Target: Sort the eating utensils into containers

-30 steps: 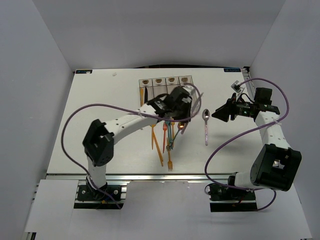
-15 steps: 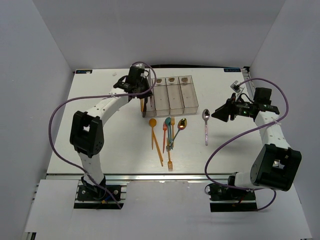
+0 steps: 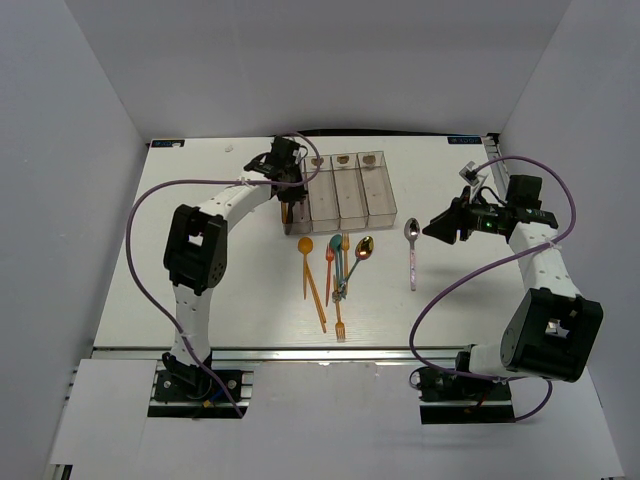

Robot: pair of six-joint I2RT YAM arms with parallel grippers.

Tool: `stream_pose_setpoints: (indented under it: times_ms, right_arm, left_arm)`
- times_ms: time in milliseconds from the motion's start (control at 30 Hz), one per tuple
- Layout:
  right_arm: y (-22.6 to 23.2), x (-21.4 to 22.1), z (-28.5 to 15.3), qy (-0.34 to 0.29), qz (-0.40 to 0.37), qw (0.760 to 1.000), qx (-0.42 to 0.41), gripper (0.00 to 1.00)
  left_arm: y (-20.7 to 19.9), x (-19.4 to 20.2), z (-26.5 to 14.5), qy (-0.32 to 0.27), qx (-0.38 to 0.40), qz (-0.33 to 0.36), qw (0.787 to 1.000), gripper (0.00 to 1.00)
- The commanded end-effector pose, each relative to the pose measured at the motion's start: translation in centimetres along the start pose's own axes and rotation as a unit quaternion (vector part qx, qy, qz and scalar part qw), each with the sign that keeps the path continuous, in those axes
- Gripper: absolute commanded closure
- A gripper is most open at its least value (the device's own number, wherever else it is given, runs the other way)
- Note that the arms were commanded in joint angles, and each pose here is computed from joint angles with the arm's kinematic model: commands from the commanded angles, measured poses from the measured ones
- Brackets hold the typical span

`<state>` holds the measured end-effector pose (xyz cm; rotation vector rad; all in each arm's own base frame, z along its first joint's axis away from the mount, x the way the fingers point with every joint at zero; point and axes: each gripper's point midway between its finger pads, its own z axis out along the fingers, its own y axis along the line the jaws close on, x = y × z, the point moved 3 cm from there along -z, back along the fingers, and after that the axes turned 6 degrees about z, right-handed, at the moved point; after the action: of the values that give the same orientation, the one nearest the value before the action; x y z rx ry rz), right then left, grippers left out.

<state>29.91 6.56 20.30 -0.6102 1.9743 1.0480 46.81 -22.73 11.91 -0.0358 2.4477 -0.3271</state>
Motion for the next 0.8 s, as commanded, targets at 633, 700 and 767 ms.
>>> stream_pose_setpoints:
  times_ms: [633,700,767]
  right_arm:
    - [-1.0,1.8,1.0,0.051,-0.009,0.997,0.052,0.42]
    - [-1.1,1.9,1.1,0.053,-0.008,0.997,0.056,0.42]
    - [-1.0,2.1,1.3,0.055,-0.006,0.997,0.056,0.42]
  left_arm:
    - [-1.4,-5.7,-7.4,-0.078,0.046,0.005,0.996,0.37]
    - [-1.0,-5.7,-8.0,-0.080,0.046,0.006,0.996,0.37]
    - [-0.4,-5.6,-7.6,-0.076,0.044,0.008,0.996,0.37]
